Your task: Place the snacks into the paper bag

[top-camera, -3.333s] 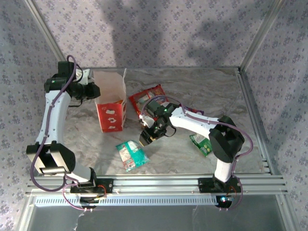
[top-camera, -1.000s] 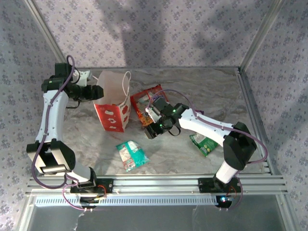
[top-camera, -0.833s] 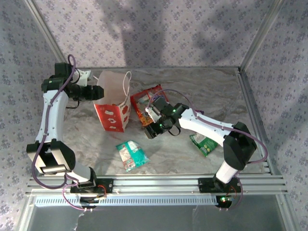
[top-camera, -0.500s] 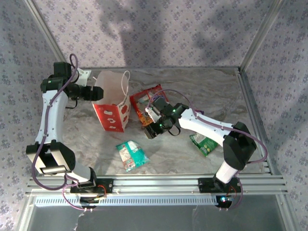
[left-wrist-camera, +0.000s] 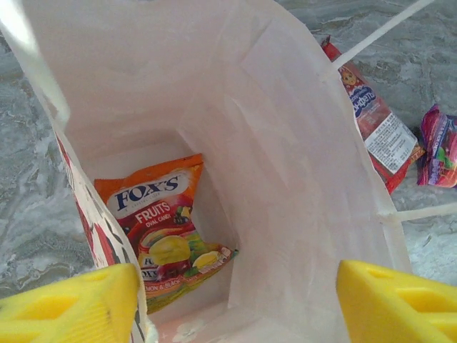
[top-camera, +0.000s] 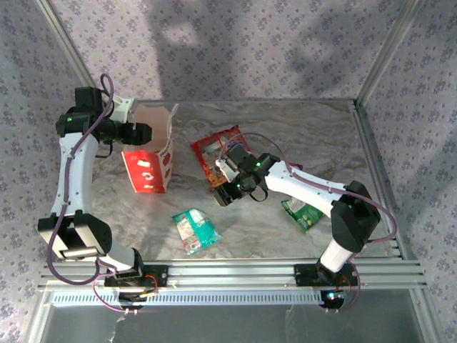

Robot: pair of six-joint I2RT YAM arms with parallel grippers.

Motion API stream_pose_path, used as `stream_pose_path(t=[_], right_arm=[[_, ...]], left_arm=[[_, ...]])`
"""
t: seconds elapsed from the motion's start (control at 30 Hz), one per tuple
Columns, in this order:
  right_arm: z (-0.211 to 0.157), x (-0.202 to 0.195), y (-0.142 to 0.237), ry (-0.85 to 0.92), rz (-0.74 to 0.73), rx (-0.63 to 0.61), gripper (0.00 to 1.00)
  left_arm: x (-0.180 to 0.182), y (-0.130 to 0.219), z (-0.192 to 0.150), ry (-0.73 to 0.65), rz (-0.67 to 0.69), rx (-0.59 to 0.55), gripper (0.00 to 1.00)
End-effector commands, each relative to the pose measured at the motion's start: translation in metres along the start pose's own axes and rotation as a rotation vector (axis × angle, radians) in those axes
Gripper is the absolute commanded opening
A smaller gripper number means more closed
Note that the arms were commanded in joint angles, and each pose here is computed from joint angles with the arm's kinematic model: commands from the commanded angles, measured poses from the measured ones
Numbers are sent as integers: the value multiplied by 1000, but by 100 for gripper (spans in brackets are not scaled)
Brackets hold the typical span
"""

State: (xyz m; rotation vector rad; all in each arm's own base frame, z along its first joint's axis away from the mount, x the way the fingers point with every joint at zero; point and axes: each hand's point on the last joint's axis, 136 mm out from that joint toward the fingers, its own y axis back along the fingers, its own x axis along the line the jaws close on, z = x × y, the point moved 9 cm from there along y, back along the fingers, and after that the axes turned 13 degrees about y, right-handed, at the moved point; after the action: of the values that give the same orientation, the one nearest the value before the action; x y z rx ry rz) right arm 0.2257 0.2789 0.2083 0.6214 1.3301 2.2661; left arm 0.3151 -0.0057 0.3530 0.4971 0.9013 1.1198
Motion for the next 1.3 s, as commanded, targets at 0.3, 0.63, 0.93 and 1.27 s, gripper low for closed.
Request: stream_pose_path(t=[0.3, 0.63, 0.93, 1.27], right_arm=[[-3, -3, -4, 3, -9, 20, 67], [-2, -5, -4, 3, 0, 19, 67], [-5, -7, -4, -5, -2, 22, 67], [-9, -10, -2, -12, -5, 18, 67]], left_arm=[[16, 3, 9, 18, 184, -2, 71], [27, 7, 5, 28, 328, 9, 57], [36, -10, 5, 69, 347, 66, 24], [28, -18, 11, 95, 331, 78, 0]])
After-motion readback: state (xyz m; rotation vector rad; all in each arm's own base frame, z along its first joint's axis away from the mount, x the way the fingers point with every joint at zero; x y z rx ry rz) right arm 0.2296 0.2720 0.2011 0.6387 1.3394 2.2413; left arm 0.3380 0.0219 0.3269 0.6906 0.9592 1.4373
